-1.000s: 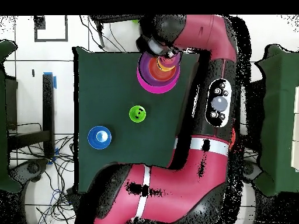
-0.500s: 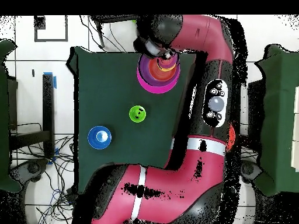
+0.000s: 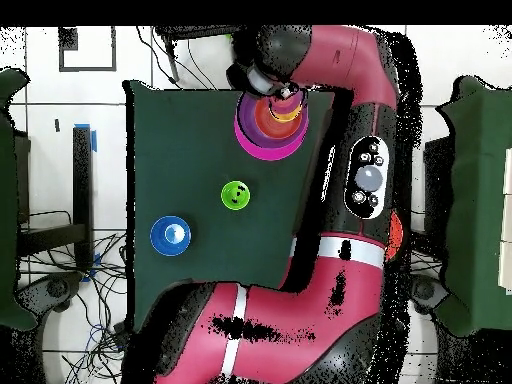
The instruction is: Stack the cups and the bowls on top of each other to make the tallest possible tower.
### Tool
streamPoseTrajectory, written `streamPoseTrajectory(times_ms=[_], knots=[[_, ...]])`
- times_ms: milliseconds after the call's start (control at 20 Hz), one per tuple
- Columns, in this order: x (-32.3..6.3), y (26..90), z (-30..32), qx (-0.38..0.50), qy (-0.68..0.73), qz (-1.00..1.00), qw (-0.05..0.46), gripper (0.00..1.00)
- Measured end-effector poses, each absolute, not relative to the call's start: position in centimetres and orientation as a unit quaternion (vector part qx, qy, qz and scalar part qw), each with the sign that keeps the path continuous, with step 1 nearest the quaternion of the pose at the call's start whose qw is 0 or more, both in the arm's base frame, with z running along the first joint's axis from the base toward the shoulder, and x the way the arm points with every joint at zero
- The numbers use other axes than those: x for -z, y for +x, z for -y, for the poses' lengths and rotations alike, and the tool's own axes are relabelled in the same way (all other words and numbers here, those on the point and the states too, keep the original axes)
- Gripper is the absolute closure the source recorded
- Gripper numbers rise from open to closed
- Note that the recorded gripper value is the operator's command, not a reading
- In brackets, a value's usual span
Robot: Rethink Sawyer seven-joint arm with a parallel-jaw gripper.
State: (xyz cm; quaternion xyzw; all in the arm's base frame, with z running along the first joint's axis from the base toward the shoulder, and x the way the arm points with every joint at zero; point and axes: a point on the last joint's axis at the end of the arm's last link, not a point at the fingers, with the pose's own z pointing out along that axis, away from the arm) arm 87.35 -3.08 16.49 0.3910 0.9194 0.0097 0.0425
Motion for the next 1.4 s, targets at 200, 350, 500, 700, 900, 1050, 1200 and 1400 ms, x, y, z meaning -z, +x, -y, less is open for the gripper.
streamPoseTrajectory(times_ms=[200, 350, 500, 700, 900, 1050, 1200, 1400], knots=[[-16.53, 87.46, 3.25, -0.008, 0.391, -0.919, 0.049, 1.00], [-16.56, 87.44, 3.37, -0.006, 0.392, -0.919, 0.049, 1.00], [-16.52, 87.36, 3.62, -0.003, 0.392, -0.918, 0.050, 1.00], [-16.49, 87.25, 3.93, 0.003, 0.393, -0.918, 0.050, 1.00], [-16.48, 87.18, 4.09, 0.007, 0.394, -0.918, 0.050, 1.00], [-16.50, 87.17, 4.10, 0.007, 0.394, -0.918, 0.050, 1.00], [-16.61, 87.21, 4.03, 0.004, 0.395, -0.917, 0.050, 1.00], [-16.71, 87.26, 3.89, 0.001, 0.396, -0.917, 0.049, 1.00]])
